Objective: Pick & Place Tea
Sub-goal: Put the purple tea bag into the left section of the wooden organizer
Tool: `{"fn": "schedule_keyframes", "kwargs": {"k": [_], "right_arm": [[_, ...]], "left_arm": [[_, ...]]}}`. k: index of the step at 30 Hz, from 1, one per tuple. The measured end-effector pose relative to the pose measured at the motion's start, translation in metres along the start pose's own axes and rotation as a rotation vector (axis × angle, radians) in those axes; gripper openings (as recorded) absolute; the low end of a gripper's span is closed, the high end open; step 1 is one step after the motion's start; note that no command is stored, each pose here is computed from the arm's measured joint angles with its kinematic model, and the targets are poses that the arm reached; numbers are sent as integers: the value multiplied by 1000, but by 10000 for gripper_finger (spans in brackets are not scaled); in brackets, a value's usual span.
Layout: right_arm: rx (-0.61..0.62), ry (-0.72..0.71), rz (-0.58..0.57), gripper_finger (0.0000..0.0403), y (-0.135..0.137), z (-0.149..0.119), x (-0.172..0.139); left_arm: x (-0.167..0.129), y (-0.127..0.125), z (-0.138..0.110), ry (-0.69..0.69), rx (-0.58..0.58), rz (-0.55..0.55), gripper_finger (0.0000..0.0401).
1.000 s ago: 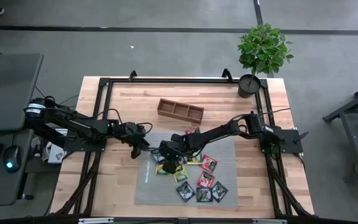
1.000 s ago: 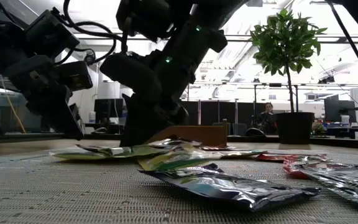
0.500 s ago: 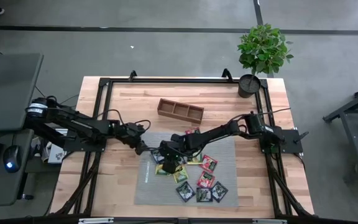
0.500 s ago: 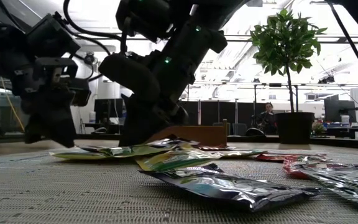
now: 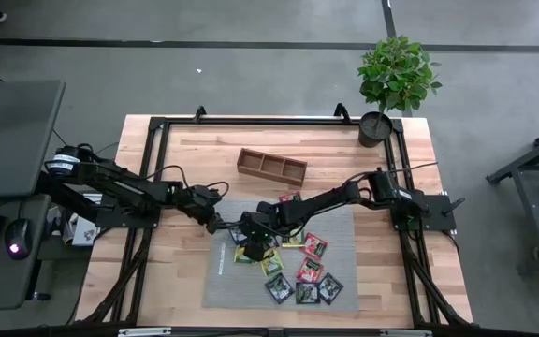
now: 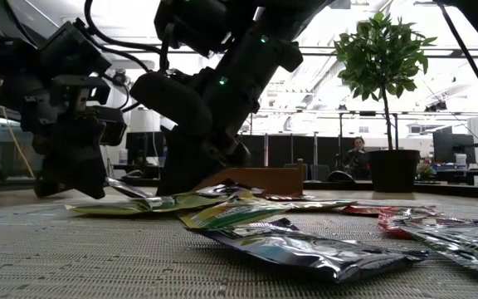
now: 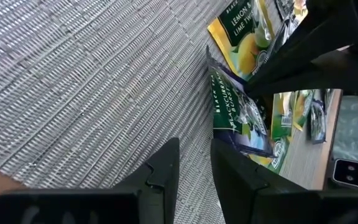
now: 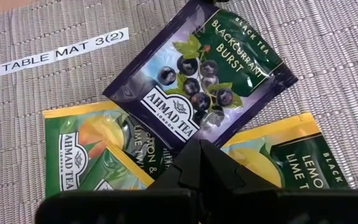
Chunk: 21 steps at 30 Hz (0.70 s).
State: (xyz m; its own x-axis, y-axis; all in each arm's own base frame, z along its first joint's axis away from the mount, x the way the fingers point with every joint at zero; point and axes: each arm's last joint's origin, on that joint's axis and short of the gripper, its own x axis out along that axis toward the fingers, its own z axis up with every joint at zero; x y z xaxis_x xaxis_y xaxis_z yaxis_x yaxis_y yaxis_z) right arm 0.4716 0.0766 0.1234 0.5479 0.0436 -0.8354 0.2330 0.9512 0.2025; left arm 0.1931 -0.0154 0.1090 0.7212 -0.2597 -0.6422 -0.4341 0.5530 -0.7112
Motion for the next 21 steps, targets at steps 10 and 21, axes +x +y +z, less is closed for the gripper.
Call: {"fn": "schedule_keyframes", "kwargs": {"k": [10, 21], "right_arm": [[-3, 0, 1, 0, 0, 0, 0], [-5, 1, 2, 0, 2, -1, 0]], "left_arm": [[0, 0, 0, 3, -7, -9, 90], [0, 3, -2, 15, 52, 32, 90]]}}
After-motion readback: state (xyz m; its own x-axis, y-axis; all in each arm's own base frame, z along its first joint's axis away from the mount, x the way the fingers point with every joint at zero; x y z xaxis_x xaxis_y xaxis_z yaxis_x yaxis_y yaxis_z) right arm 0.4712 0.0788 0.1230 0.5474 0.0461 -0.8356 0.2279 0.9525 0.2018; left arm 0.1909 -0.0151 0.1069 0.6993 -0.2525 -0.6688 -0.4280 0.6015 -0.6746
